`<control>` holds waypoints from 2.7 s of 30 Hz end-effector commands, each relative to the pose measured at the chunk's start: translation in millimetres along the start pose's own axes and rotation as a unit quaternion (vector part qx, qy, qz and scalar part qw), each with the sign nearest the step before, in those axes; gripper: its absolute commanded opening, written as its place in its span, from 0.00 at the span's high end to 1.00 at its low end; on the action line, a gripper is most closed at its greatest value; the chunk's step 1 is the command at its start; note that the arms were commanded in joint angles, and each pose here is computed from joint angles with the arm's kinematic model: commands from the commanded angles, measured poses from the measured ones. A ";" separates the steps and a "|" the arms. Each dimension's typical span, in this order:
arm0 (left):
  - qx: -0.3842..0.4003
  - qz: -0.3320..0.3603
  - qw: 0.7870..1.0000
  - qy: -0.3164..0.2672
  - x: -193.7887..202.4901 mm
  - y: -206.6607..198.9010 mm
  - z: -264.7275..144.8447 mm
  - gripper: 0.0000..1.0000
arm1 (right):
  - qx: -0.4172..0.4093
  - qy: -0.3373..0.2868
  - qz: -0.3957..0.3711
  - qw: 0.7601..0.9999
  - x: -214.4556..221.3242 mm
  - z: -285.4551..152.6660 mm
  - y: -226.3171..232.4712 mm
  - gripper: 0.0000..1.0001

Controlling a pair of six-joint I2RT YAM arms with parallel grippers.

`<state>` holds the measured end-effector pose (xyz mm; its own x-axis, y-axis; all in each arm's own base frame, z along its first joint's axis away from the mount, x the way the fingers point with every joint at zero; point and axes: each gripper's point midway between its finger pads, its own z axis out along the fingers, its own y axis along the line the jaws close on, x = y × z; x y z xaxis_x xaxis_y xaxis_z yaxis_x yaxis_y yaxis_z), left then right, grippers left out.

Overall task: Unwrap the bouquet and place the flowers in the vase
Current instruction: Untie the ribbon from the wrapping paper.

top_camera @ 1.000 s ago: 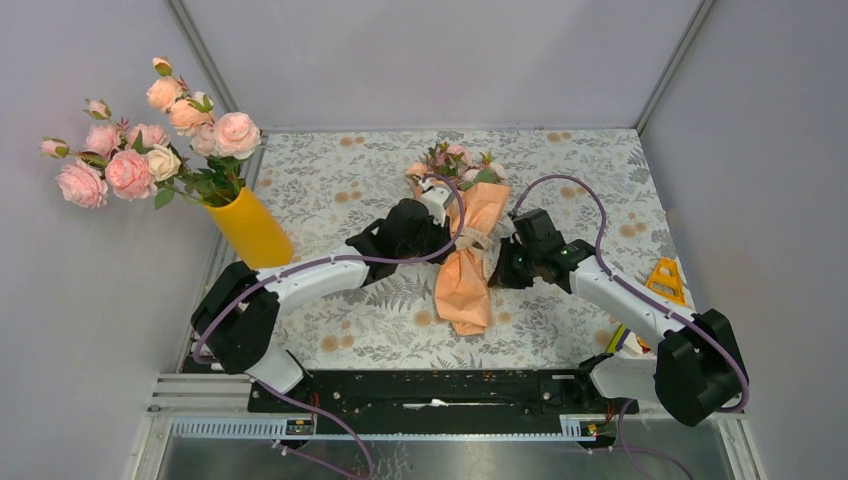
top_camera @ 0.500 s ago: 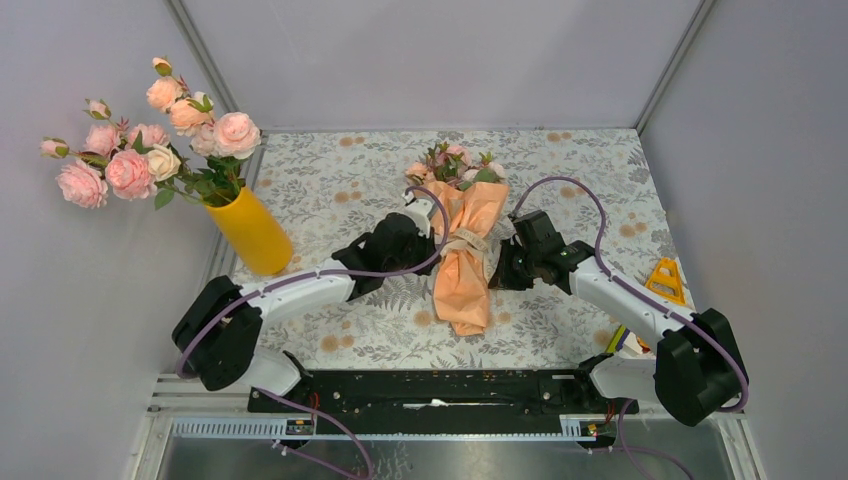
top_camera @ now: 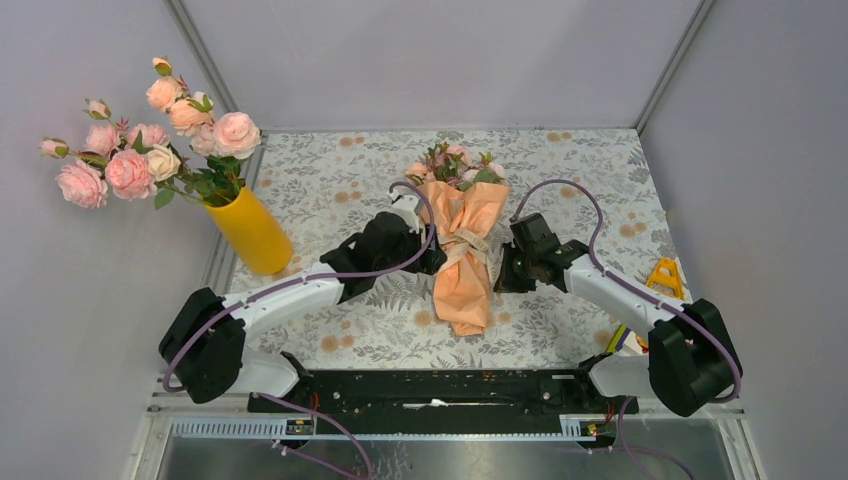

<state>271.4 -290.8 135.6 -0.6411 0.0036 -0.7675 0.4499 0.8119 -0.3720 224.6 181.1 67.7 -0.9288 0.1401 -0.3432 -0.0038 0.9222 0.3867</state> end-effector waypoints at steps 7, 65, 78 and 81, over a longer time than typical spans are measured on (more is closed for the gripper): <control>0.113 -0.111 0.987 0.014 13.5 -26.0 2.1 0.28 | 0.029 0.014 0.005 0.999 8.1 10.3 -15.7 1.00; 0.071 -0.038 0.993 -0.085 -37.4 -27.9 40.9 0.93 | 0.001 0.029 0.010 1.000 11.2 12.2 -4.7 1.00; 0.134 0.052 0.985 -0.092 -51.3 -88.3 60.1 0.87 | 0.004 0.023 0.014 1.000 13.9 9.9 -8.4 1.00; 0.159 0.071 0.979 -0.107 -59.1 -97.7 48.3 0.63 | 0.004 0.022 0.014 1.000 14.3 9.4 -8.6 1.00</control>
<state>298.0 -385.8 153.0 -0.5226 -0.0197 -0.8523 0.6279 0.6674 -0.4004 212.3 178.2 44.7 -0.9526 0.1331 -0.2734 0.0242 0.9294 0.3683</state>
